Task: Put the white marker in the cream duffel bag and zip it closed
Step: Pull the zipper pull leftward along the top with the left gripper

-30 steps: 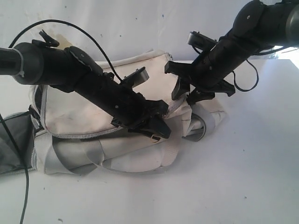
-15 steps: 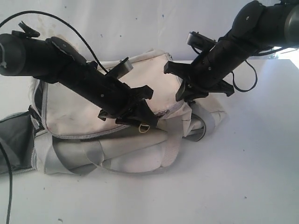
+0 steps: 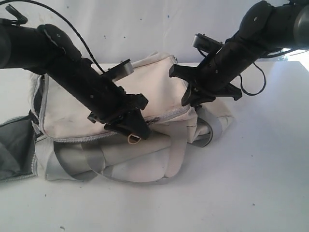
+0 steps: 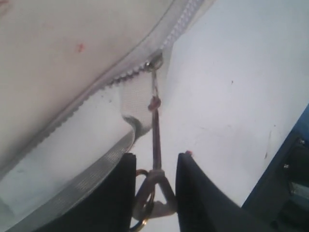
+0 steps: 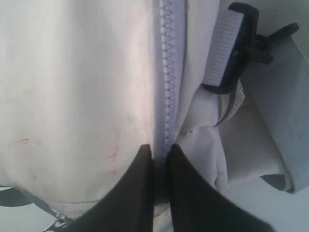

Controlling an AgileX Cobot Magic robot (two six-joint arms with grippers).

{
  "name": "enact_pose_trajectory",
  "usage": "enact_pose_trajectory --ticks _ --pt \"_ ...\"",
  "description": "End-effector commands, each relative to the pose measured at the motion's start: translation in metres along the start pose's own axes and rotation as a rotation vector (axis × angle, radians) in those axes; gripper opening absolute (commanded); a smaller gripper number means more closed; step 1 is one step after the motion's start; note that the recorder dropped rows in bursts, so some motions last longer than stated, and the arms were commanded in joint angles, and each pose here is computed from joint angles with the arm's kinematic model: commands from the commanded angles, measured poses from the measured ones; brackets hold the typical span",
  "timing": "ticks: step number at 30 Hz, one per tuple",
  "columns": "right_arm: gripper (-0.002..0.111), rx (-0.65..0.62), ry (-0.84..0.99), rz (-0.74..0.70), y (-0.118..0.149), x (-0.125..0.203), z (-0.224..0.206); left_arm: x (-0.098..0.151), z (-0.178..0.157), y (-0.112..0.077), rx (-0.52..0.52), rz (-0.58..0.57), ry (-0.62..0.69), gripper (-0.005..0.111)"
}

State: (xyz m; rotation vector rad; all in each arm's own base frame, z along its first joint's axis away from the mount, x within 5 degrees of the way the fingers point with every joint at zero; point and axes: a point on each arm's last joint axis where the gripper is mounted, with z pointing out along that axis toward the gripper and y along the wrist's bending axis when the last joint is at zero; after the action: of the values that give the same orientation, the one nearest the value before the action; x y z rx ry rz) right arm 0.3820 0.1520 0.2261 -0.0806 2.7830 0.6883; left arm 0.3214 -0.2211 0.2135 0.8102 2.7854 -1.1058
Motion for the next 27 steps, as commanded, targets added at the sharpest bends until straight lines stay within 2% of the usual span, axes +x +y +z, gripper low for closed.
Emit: enact_pose_trajectory --ticks 1,4,7,13,18,23,27 --pt "0.000 0.027 -0.029 -0.025 -0.005 -0.003 -0.002 0.013 -0.018 -0.006 -0.100 0.035 0.098 0.000" --pt "0.000 0.035 -0.029 -0.032 -0.006 -0.003 -0.002 0.017 -0.030 -0.005 -0.207 0.044 0.112 0.000" --pt "0.000 0.036 -0.029 -0.034 -0.006 -0.003 -0.002 0.022 -0.041 -0.008 -0.268 0.060 0.126 0.000" --pt "0.000 0.046 -0.043 0.001 -0.018 -0.008 -0.007 0.027 -0.060 -0.015 -0.312 0.081 0.109 0.000" --pt "0.000 0.054 -0.051 0.027 -0.028 -0.011 -0.011 0.030 -0.073 -0.013 -0.352 0.084 0.086 0.000" --pt "0.000 0.057 -0.075 0.061 -0.039 -0.016 -0.016 0.034 -0.087 -0.004 -0.456 0.072 0.087 0.000" --pt "0.000 0.058 -0.091 0.082 -0.046 -0.019 -0.019 0.035 -0.098 0.006 -0.478 0.038 0.068 0.000"
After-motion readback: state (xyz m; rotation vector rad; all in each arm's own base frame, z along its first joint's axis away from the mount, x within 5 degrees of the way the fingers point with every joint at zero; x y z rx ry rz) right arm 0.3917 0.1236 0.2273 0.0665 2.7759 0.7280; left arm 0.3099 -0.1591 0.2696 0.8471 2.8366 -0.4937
